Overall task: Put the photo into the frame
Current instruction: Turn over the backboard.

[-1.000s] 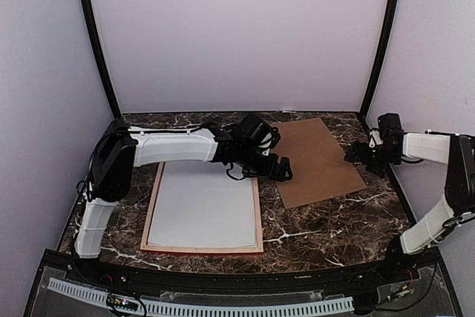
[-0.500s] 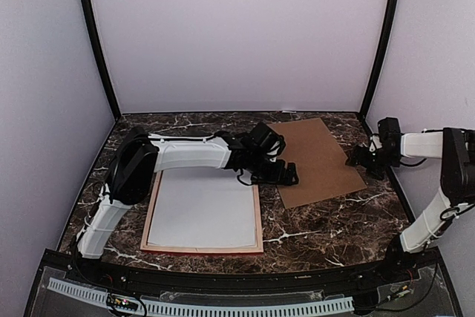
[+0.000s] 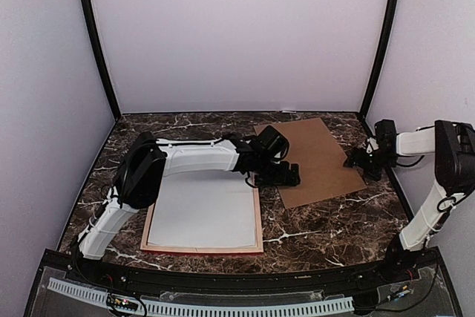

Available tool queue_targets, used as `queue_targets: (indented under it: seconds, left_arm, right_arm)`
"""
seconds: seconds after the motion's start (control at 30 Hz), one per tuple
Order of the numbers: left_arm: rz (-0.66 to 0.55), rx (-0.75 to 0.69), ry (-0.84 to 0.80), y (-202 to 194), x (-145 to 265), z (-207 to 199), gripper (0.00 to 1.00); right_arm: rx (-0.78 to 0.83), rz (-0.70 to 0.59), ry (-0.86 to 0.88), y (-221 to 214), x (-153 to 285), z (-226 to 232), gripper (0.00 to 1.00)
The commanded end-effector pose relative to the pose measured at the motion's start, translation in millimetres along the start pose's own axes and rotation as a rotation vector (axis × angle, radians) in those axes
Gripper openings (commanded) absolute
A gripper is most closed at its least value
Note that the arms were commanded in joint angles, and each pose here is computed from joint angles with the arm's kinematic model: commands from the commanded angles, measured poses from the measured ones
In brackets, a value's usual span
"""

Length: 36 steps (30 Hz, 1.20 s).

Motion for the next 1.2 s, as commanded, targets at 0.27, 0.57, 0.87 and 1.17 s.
queue_targets:
  seconds: [0.27, 0.57, 0.87, 1.17]
  left_arm:
    - [0.065, 0.002, 0.172, -30.0, 6.9, 18.5, 0.98]
    - [0.047, 0.007, 0.205, -31.9, 11.4, 31.3, 0.98]
    - [0.095, 0.055, 0.072, -44.5, -16.7, 15.7, 0.98]
    - [0.108, 0.075, -0.001, -48.4, -12.8, 0.3, 0.98]
  right_arm:
    - [-0.004, 0.029, 0.059, -8.8, -1.8, 4.9, 0.89]
    - [-0.009, 0.058, 0.097, -18.5, -5.1, 8.2, 0.88]
    - [-0.011, 0.099, 0.163, -35.7, -1.8, 15.5, 0.86]
    - [-0.01, 0.133, 0.298, -54.6, 24.7, 35.0, 0.78]
Point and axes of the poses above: each gripper's point midway between its finger pads, its own x axis back along the fingers, its own z axis along the line the jaws close on, y = z × x, the point moved 1 cm from there along x, back along the fingers, and after that the axes turned 9 degrees about -x, right-handed, at the moved point
